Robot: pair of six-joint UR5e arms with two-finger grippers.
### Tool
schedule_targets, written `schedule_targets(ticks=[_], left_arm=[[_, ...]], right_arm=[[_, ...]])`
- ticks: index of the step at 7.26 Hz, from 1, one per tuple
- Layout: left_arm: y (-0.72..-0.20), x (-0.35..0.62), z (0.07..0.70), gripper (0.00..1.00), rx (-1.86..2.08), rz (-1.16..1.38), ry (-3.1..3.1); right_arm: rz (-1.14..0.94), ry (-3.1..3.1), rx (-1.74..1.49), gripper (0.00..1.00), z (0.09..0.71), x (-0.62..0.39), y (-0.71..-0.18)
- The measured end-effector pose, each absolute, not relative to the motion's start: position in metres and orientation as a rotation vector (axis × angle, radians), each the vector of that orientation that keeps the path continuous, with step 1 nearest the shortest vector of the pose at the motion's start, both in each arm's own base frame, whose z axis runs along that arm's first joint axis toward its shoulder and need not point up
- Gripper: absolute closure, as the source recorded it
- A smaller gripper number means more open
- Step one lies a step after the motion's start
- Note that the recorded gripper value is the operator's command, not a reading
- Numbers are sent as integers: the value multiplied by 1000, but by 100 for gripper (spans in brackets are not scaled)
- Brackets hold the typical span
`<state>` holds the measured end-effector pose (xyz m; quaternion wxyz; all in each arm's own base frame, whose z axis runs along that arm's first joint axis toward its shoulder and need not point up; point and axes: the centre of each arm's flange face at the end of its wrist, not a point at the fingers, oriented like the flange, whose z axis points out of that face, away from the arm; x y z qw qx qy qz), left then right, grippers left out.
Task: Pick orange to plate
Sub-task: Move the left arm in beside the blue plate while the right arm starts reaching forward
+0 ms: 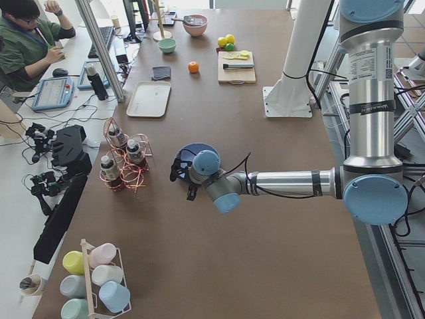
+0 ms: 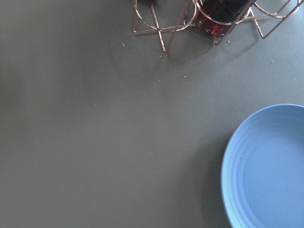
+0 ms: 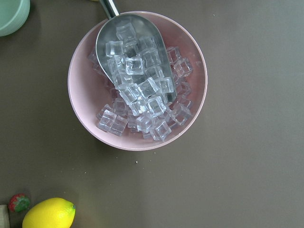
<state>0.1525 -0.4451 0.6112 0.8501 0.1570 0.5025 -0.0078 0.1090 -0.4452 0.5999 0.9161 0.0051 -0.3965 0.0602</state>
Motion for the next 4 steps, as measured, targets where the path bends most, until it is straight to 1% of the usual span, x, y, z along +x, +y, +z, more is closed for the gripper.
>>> schedule_targets(ticks=[3, 4], left_arm=[[-435, 229, 612, 3, 341, -61, 1061], [-436, 236, 615, 17, 339, -61, 1055]], right_arm=[[123, -816, 14, 0, 598, 109, -445], [122, -817, 14, 0, 598, 109, -445]])
